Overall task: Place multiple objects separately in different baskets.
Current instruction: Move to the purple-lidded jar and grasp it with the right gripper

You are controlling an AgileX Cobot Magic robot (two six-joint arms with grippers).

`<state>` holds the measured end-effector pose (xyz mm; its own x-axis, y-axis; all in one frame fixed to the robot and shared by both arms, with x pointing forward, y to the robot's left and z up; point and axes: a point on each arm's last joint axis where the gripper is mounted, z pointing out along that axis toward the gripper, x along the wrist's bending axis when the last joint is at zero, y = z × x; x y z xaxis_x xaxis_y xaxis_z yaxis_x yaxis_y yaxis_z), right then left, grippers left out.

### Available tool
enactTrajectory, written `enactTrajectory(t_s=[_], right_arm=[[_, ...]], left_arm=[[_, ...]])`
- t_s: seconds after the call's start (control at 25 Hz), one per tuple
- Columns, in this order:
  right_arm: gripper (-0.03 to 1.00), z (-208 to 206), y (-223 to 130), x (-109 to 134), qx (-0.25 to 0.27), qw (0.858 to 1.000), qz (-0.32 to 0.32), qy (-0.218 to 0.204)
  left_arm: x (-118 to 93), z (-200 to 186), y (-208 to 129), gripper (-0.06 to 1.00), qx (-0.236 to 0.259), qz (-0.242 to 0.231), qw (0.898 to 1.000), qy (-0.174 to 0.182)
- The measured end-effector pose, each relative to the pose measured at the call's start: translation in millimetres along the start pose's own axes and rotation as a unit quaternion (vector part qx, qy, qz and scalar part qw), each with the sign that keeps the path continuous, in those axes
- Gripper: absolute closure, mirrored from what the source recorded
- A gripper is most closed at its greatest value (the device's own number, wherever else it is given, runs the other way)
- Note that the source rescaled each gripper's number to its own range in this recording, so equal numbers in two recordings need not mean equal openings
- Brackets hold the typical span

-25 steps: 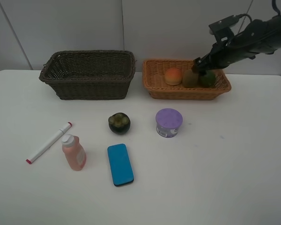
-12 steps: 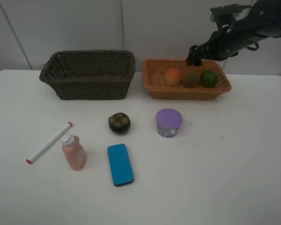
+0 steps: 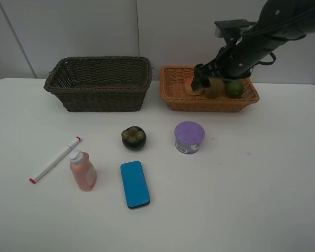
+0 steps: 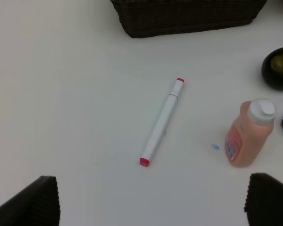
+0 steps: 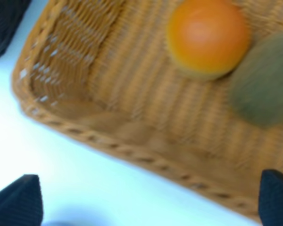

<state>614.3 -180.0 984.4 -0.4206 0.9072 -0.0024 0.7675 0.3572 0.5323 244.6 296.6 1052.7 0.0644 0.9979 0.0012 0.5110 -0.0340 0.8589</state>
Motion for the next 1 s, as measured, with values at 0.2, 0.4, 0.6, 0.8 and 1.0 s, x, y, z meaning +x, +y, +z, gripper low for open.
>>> enactTrajectory(t_s=[0.2, 0.4, 0.6, 0.8, 1.0], right_arm=[[-0.03, 4.6, -27.8, 17.7, 0.003, 1.0, -0.002, 0.009], [-0.03, 6.1, -45.1, 34.4, 0.009, 1.0, -0.011, 0.019], [-0.03, 10.3, -54.9, 54.7, 0.015, 0.999, -0.026, 0.035], [-0.03, 12.1, -59.0, 67.6, 0.01, 0.998, -0.03, 0.045], [-0.03, 12.1, -58.6, 69.8, 0.007, 0.998, -0.031, 0.047]], left_arm=[[0.0, 0.0, 0.0, -0.06, 0.0, 0.0, 1.0, 0.0], [0.0, 0.0, 0.0, -0.06, 0.0, 0.0, 1.0, 0.0], [0.0, 0.0, 0.0, -0.06, 0.0, 0.0, 1.0, 0.0], [0.0, 0.0, 0.0, -0.06, 0.0, 0.0, 1.0, 0.0], [0.0, 0.0, 0.0, -0.06, 0.0, 0.0, 1.0, 0.0]])
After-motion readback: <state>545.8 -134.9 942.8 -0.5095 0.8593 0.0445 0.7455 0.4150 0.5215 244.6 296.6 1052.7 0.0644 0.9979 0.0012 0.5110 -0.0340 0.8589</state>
